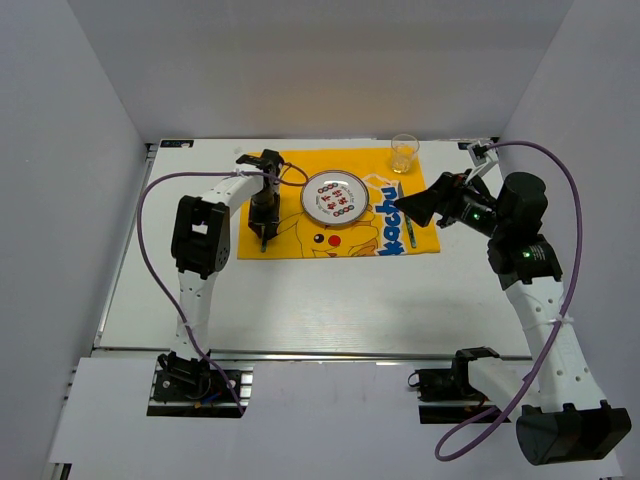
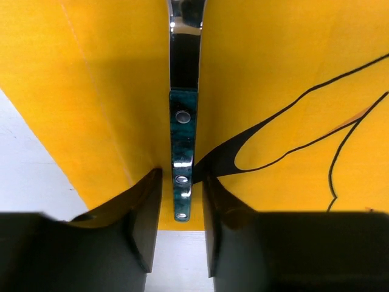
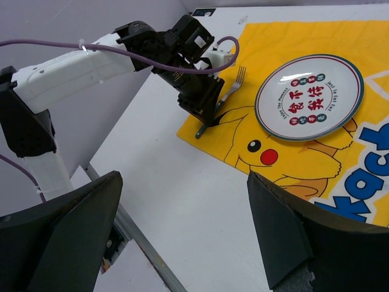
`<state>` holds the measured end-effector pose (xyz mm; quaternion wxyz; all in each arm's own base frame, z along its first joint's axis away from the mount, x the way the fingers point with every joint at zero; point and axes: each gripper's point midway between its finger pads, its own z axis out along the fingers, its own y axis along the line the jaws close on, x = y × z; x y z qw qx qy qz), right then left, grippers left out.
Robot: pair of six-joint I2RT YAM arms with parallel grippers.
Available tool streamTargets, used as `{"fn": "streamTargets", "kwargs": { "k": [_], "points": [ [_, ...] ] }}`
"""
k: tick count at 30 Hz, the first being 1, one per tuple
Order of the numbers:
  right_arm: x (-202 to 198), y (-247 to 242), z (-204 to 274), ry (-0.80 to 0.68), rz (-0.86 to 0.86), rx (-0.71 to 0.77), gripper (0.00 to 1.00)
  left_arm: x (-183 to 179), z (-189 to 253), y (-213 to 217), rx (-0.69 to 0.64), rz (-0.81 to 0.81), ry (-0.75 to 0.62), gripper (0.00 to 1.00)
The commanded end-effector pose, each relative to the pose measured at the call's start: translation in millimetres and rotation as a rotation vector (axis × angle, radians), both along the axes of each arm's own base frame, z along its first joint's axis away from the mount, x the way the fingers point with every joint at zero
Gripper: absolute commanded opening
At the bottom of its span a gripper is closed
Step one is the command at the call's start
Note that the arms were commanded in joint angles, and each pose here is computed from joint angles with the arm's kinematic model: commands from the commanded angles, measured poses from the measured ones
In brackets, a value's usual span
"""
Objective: Set the dinner table for one person
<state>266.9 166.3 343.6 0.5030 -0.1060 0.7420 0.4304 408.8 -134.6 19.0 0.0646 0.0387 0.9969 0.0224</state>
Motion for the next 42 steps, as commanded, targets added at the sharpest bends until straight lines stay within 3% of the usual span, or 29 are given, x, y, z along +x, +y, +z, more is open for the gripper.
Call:
{"fn": "streamTargets", "kwargs": {
  "k": [1, 3, 5, 8, 12, 15, 18, 19, 21, 22, 26, 32, 34, 38, 42],
  "points": [
    [-8, 2, 25, -0.072, 0.024, 0.013, 0.89, 3, 35, -1, -0.023, 0.006, -0.075, 0.46],
    [-8, 3, 25, -0.072, 0.027, 0.014, 0.89, 5, 42, -3, -0.036, 0.011, -0.093, 0.56],
    [-8, 2, 26, -0.074, 0.025, 0.014, 0.89, 7, 54, -4, -0.051, 0.024, -0.123, 0.81],
    [-8, 2, 30, -0.087, 0.028, 0.004, 0.89, 12, 70, -2, -0.076, 0.063, -0.176, 0.92],
    [-6, -7, 26, -0.056, -0.021, -0.061, 0.89, 13, 128, 12, -0.086, 0.141, -0.331, 0.98],
    [3, -37, 22, -0.02, -0.209, -0.167, 0.89, 1, 162, 38, -0.01, 0.253, -0.445, 0.98],
    [-5, -82, 7, 0.075, -0.431, -0.319, 0.89, -34, 205, 67, 0.025, 0.373, -0.578, 0.98],
    [-11, -107, -4, 0.121, -0.54, -0.407, 0.89, -51, 241, 85, 0.034, 0.418, -0.693, 0.98],
    [-28, -129, 6, 0.093, -0.653, -0.438, 0.89, -79, 249, 99, 0.039, 0.473, -0.734, 0.98],
    [-37, -128, 7, 0.084, -0.642, -0.436, 0.89, -99, 274, 109, 0.015, 0.498, -0.814, 0.98],
    [-80, -132, 23, 0.023, -0.637, -0.419, 0.89, -153, 302, 135, 0.018, 0.556, -0.894, 0.98],
    [-125, -143, 30, -0.016, -0.644, -0.409, 0.89, -228, 310, 159, -0.018, 0.599, -0.935, 0.98],
    [-135, -145, 36, -0.034, -0.639, -0.399, 0.89, -240, 310, 163, -0.026, 0.615, -0.948, 0.98],
    [-147, -155, 36, -0.039, -0.669, -0.399, 0.89, -262, 314, 190, 0.078, 0.66, -1.001, 0.98],
    [-147, -160, 33, -0.028, -0.697, -0.407, 0.89, -270, 328, 195, 0.062, 0.68, -1.052, 0.98]
  ]
}}
